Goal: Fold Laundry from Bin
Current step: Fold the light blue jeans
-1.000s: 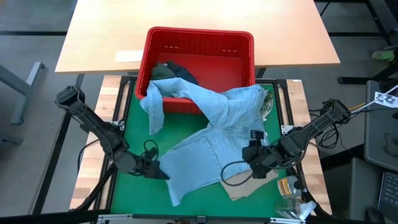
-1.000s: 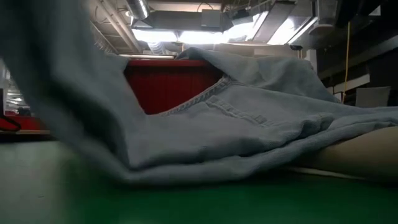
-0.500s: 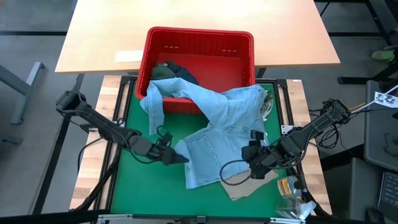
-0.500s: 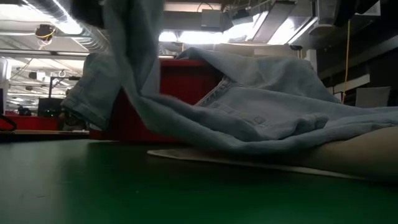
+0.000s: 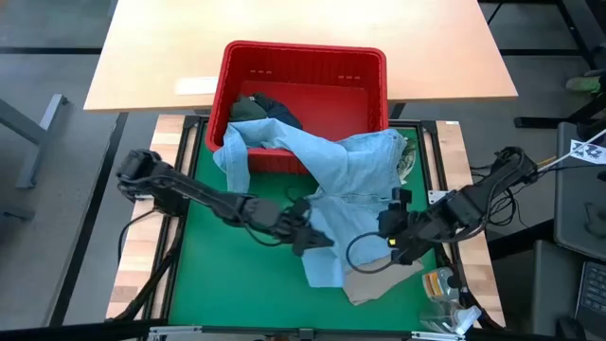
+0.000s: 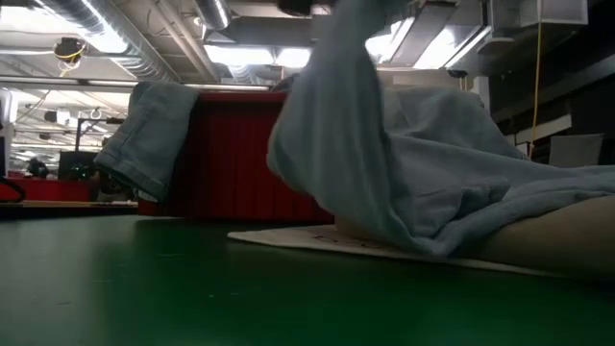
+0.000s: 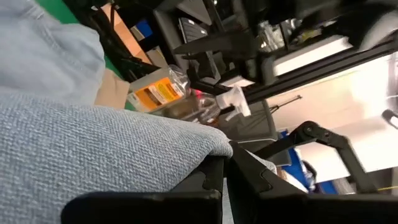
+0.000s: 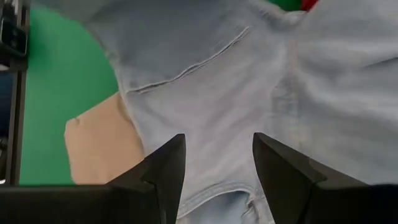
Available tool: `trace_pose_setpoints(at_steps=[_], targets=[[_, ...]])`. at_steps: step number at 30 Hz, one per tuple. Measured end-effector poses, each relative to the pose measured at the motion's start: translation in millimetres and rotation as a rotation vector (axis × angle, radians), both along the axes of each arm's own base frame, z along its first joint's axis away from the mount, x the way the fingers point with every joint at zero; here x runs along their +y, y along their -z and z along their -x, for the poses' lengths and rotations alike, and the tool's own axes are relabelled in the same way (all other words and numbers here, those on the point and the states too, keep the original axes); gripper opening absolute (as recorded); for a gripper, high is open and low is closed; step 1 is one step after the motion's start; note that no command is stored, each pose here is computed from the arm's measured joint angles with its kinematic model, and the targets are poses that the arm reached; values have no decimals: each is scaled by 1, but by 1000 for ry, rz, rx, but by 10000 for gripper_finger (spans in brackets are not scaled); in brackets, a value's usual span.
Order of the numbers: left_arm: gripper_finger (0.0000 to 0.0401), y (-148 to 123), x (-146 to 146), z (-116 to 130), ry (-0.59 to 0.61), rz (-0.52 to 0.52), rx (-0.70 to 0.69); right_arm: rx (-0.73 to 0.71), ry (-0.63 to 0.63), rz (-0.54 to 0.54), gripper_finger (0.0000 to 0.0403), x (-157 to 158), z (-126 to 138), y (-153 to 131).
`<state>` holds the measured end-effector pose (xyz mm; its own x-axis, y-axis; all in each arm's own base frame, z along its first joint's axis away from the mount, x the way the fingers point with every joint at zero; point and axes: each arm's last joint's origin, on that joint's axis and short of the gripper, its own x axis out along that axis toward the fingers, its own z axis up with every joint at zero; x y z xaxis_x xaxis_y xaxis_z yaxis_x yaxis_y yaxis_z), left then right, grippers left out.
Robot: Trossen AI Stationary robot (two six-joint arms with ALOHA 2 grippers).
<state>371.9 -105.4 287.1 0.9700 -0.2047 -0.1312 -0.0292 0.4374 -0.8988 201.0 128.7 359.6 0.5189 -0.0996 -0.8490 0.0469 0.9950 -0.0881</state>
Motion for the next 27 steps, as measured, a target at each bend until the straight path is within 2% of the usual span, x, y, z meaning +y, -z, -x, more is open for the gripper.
trace_pose_setpoints(at_steps=[5, 12, 21, 27], targets=[[0, 4, 10, -36, 25, -22, -9, -14, 5, 1, 186, -11, 15, -12], [0, 10, 24, -78, 36, -73, -38, -107, 37, 15, 186, -24, 29, -25], [0, 23, 39, -119, -2, -109, -59, -116, 37, 21, 186, -25, 31, -27], [0, 26, 39, -136, -3, -106, -79, -116, 34, 29, 186, -25, 31, -27]])
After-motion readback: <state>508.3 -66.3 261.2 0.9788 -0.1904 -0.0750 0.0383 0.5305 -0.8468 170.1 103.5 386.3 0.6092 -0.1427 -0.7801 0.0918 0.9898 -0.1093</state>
